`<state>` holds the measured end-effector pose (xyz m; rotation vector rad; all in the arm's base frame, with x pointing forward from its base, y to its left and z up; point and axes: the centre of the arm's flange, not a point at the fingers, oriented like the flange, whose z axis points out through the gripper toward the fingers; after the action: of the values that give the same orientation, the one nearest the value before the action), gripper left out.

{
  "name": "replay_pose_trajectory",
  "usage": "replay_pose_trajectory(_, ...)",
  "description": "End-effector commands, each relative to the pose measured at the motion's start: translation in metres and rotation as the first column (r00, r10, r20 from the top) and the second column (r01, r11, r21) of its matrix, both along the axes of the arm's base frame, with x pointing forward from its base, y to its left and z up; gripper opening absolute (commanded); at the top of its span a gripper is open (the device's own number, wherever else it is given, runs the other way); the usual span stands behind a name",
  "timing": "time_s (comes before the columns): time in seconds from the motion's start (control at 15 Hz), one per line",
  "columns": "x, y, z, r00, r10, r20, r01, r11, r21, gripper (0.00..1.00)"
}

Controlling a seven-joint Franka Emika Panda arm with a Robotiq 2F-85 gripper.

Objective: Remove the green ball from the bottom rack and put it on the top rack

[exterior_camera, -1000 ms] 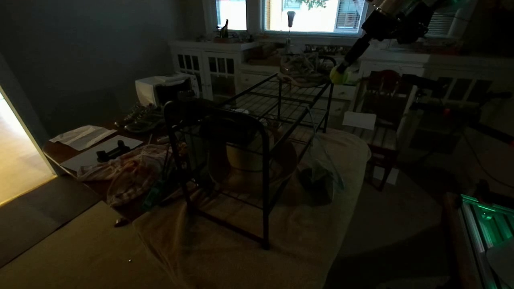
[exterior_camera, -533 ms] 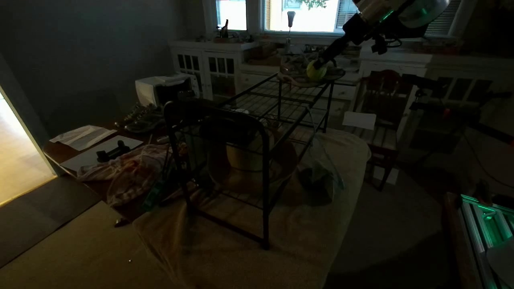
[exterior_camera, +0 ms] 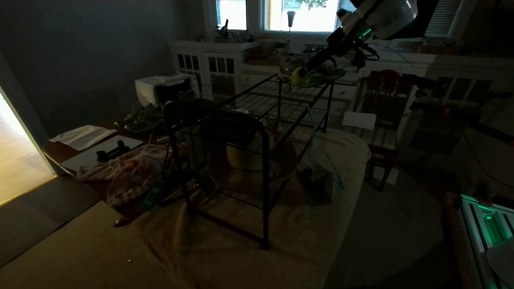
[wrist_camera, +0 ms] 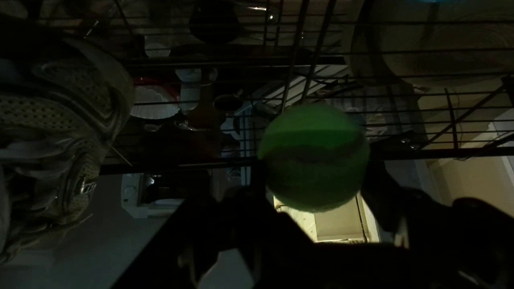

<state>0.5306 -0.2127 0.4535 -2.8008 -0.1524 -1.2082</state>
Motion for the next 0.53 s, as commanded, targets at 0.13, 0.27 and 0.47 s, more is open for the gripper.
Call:
replay_pose_trajectory(0.13, 0.026, -0.013, -0.037, 1.0, 0.03, 0.003, -0.03, 1.0, -0.005, 0.36)
replay_pose_trajectory(0.27, 0.029, -0.011, -0.046, 0.999, 0.045, -0.007, -0.045, 0.999, -0.008, 0.36)
replay_pose_trajectory(0.47, 0.029, -0.01, -0.056, 0.997, 0.072, -0.02, -0.072, 0.997, -0.012, 0.36)
